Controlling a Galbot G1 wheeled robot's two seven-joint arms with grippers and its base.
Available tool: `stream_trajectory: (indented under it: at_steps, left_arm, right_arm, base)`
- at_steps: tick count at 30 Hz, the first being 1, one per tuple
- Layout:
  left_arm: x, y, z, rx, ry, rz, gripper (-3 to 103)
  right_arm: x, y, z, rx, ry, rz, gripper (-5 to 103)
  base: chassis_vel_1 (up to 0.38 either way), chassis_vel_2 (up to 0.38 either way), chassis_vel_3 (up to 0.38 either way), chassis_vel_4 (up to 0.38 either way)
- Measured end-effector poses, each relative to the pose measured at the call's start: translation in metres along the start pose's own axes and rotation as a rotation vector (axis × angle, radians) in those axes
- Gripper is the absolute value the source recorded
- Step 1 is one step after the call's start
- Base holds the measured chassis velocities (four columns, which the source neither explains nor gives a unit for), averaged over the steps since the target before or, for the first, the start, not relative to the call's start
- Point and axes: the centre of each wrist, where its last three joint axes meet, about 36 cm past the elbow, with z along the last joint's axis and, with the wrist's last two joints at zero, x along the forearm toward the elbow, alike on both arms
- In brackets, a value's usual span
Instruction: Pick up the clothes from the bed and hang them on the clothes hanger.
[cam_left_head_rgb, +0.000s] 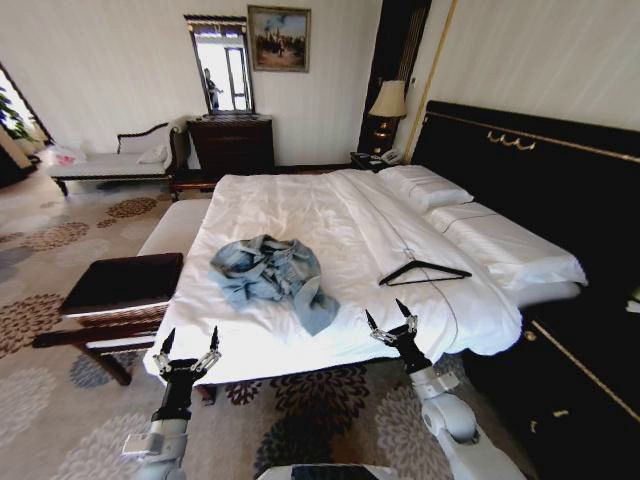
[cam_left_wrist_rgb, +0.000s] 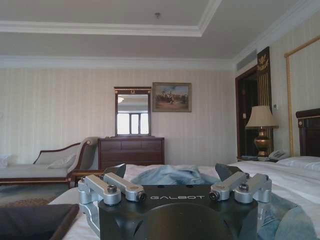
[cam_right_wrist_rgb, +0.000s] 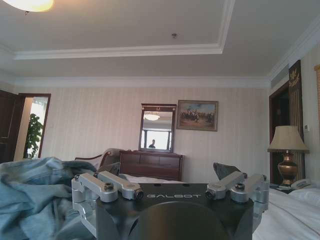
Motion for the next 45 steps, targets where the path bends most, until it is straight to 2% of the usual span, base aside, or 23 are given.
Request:
stream_trajectory:
  at_steps: [11, 26, 38, 41, 45]
  left_arm:
    - [-0.001, 0.000, 0.003, 0.003, 0.003, 0.000, 100]
    - [-0.001, 0.002, 0.004, 0.001, 0.004, 0.001, 100]
    - [-0.001, 0.002, 0.002, 0.001, 0.000, -0.001, 100]
    - [-0.001, 0.003, 0.002, -0.001, 0.003, -0.015, 100]
    - [-0.007, 0.016, -0.002, -0.017, 0.027, -0.090, 100]
  right_arm:
    - [0.001, 0.004, 0.004, 0.009, 0.005, -0.015, 100]
    - [0.002, 0.011, 0.011, -0.004, -0.018, -0.029, 100]
    - [0.004, 0.014, 0.013, -0.007, -0.023, -0.021, 100]
    - [0.004, 0.016, 0.013, -0.012, -0.024, -0.017, 100]
    - [0.004, 0.020, 0.012, -0.019, -0.029, -0.005, 100]
  base:
    - [-0.299, 0.040, 0.281, -0.056]
    - [-0.187, 0.272, 0.194, -0.255]
    - [-0.041, 0.065, 0.051, -0.043]
    - [0.000, 0.000, 0.000, 0.000]
    - [0.000, 0.000, 0.000, 0.000]
